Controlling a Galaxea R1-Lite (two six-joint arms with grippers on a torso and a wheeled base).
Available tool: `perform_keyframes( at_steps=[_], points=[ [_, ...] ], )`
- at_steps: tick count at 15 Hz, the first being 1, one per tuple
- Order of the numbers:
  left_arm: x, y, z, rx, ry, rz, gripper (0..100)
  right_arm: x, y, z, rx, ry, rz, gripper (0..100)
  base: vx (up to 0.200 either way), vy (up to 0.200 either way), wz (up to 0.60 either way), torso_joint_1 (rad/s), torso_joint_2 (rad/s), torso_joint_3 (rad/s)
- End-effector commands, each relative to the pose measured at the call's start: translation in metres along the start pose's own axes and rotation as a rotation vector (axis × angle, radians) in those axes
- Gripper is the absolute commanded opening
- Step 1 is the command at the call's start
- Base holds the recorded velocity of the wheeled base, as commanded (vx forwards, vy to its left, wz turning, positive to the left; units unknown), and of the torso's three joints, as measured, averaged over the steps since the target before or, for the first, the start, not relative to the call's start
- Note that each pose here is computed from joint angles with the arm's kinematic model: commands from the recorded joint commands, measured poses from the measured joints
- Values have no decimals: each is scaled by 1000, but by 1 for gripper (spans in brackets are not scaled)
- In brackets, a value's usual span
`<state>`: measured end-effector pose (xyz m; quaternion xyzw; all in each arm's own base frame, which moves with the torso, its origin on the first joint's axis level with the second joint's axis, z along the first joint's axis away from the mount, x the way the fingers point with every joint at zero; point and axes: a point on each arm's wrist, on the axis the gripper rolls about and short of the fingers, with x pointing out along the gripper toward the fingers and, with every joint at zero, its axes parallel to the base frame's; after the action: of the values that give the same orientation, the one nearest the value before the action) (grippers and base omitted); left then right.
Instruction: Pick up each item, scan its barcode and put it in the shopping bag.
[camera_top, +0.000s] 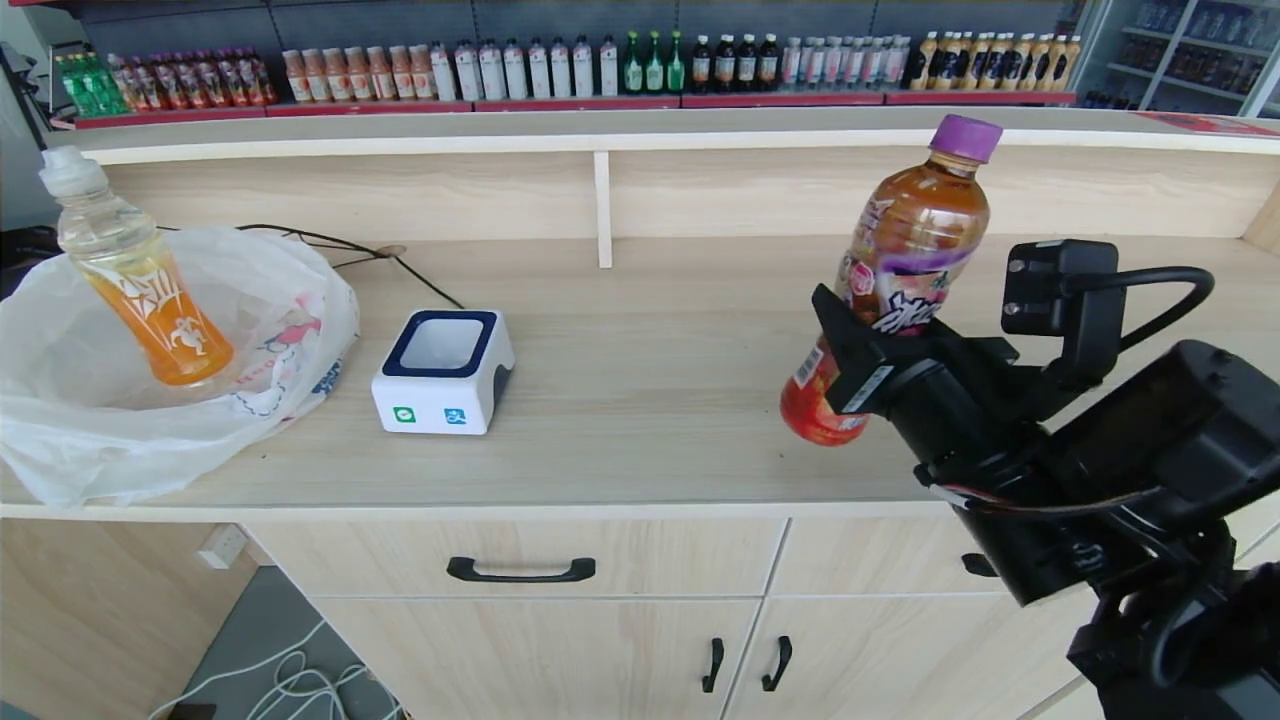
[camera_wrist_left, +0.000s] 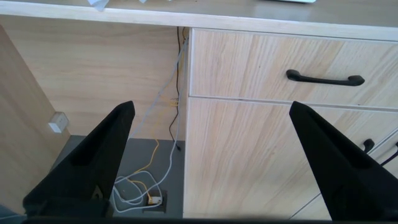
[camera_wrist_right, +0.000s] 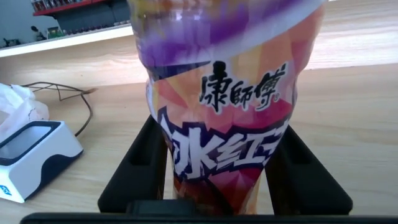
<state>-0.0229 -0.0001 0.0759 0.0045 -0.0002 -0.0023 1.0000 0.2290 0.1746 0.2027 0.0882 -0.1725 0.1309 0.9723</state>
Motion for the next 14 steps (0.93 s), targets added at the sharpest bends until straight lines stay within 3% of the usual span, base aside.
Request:
perform_keyframes(
  at_steps=[1,8,14],
  points=[
    [0,0,0,0,-1,0,100,-14,-4,15,13,-20,6,0,0,0,0,0,0,0],
    [0,0,0,0,-1,0,100,-61,-19,40,57,-26,33,0,0,0,0,0,0,0],
    [0,0,0,0,0,0,100,-93,-29,56,216,-44,71,0,0,0,0,0,0,0]
  ],
)
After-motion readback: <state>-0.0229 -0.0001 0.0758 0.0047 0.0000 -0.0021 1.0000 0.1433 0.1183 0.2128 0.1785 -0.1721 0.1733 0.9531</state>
